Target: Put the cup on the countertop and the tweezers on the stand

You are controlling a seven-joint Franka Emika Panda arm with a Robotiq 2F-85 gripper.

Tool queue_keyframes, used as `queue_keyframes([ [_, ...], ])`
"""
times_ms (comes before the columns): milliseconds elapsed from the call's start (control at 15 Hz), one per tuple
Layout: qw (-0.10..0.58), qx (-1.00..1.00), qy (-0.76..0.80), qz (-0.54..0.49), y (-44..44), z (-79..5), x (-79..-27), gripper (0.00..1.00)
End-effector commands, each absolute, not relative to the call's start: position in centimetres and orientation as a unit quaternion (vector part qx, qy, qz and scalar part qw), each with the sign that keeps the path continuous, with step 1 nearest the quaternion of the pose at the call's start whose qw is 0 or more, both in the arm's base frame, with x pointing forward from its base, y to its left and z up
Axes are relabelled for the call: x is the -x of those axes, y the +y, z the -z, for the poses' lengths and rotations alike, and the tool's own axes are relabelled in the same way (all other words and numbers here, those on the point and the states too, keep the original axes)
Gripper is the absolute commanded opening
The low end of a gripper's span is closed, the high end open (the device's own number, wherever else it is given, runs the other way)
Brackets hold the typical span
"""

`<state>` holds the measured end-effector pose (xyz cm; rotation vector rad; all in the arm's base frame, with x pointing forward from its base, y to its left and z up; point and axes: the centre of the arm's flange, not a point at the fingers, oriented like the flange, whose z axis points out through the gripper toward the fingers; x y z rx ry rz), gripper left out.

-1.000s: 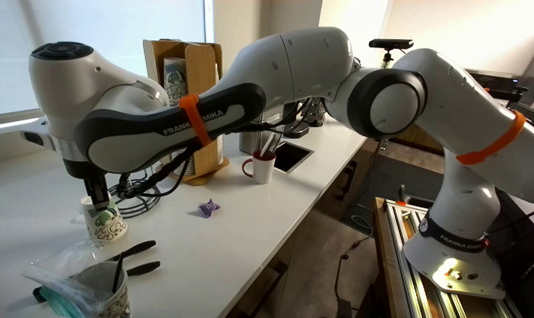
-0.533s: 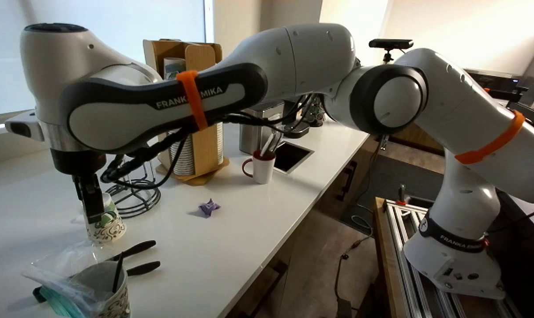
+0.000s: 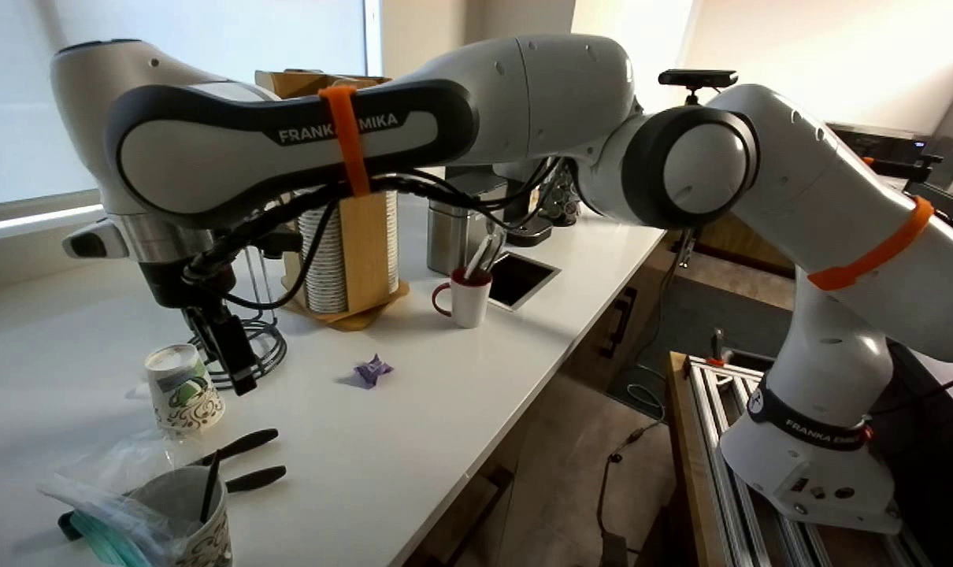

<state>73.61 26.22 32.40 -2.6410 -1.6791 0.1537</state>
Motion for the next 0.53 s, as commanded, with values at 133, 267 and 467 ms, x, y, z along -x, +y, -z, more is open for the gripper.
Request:
queue_keyframes([
  [133, -0.027, 0.855, -0.511, -0.079, 28.0, -32.1, -72.1, 1.00],
  [267, -0.008, 0.849, -0.523, -0.073, 27.2, -32.1, -72.7, 1.00],
  [467, -0.016, 0.852, -0.519, -0.072, 28.0, -32.4, -72.4, 1.00],
])
